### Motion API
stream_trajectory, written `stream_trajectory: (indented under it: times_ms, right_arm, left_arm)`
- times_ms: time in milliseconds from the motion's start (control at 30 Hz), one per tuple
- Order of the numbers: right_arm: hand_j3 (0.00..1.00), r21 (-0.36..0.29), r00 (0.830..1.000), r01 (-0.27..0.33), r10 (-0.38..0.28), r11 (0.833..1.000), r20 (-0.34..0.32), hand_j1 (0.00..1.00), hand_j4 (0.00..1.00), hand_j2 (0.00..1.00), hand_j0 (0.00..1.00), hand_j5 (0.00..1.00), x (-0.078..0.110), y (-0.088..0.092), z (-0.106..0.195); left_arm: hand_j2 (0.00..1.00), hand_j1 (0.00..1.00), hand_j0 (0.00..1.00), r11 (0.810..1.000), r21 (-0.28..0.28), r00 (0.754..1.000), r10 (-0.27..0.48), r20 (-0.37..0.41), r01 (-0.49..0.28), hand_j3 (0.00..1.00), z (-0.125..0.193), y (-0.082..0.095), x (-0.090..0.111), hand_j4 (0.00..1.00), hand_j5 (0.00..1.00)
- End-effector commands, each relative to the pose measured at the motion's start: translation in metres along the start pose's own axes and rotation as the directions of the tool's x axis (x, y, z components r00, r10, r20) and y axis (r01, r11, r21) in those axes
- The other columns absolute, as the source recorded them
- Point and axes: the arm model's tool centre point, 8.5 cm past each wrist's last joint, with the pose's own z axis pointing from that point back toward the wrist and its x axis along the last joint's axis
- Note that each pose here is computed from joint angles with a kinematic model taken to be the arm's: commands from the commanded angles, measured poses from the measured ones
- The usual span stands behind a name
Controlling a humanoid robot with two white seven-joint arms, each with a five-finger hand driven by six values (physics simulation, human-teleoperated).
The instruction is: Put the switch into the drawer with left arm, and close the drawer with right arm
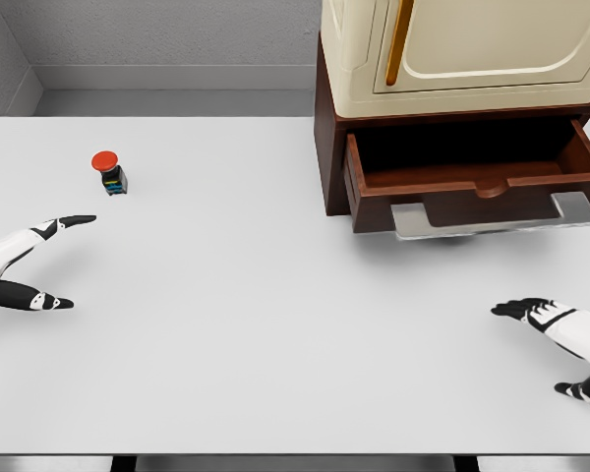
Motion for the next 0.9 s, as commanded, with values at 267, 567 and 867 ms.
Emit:
stream_trajectory:
  times_ms: [267, 567, 867]
  right_arm:
    - [1.00, -0.037, 1.000, -0.019, 0.018, 0.999, -0.014, 1.00, 1.00, 1.00, 1.00, 1.00, -0.004, -0.017, 0.007]
    - [1.00, -0.099, 0.999, -0.035, 0.033, 0.994, -0.019, 1.00, 1.00, 1.00, 1.00, 1.00, -0.008, -0.048, 0.024]
    - [1.00, -0.154, 0.999, -0.042, 0.039, 0.987, -0.028, 1.00, 1.00, 1.00, 1.00, 1.00, -0.009, -0.065, 0.035]
  left_arm:
    - [1.00, 1.00, 1.00, 0.998, 0.063, 0.998, 0.003, 0.065, -0.007, 1.00, -0.019, 0.010, 0.012, 1.00, 1.00]
    - [1.00, 1.00, 1.00, 0.954, 0.242, 0.979, 0.146, 0.146, -0.178, 1.00, -0.077, 0.056, 0.012, 1.00, 1.00]
    - [1.00, 1.00, 1.00, 0.799, 0.323, 0.851, 0.523, 0.042, -0.507, 1.00, -0.108, 0.039, -0.050, 1.00, 1.00]
